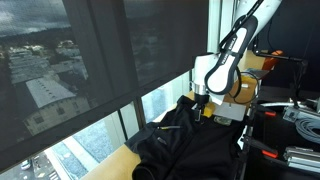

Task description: Close the zipper of the black vest

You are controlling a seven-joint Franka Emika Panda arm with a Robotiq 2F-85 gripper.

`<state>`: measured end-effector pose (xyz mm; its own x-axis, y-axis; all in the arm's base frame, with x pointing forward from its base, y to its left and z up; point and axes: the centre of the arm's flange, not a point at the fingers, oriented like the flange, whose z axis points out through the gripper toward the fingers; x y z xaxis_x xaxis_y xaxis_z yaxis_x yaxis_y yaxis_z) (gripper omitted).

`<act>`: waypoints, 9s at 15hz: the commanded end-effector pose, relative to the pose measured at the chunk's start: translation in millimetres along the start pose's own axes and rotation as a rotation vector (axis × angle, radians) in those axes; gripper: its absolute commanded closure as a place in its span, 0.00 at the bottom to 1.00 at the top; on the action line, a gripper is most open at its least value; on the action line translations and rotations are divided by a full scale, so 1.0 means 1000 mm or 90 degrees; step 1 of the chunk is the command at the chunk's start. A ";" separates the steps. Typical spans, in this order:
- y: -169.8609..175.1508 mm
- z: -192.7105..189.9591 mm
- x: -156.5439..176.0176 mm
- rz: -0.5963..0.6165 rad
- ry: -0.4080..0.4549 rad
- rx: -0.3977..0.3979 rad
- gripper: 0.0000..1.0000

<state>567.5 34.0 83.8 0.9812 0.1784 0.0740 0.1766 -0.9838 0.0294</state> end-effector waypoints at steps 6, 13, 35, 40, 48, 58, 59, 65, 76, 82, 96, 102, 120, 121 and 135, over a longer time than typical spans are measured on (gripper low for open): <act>0.000 0.014 0.008 0.012 -0.001 -0.009 0.00; 0.000 0.015 0.009 0.015 -0.002 -0.010 0.58; -0.064 0.010 0.032 -0.049 -0.010 0.005 0.98; -0.110 0.014 0.046 -0.099 -0.016 0.023 0.98; -0.185 0.016 0.065 -0.166 -0.009 0.108 0.98; -0.273 0.007 0.079 -0.260 -0.019 0.198 0.98; -0.279 0.009 0.078 -0.268 -0.014 0.209 0.98; -0.313 0.001 0.076 -0.329 0.016 0.268 0.98; -0.345 -0.010 0.069 -0.399 0.041 0.317 0.98; -0.348 -0.008 0.064 -0.422 0.043 0.320 0.98; -0.236 -0.005 0.047 -0.376 0.006 0.299 0.98; -0.194 -0.010 0.051 -0.355 0.000 0.280 0.47; -0.001 -0.192 0.043 -0.183 -0.025 0.106 0.00; 0.004 -0.202 0.041 -0.175 -0.027 0.107 0.00; 0.021 -0.246 0.035 -0.169 0.026 0.069 0.00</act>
<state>585.9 23.5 332.5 0.8962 0.4277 0.1177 0.4357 -0.8985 -0.0529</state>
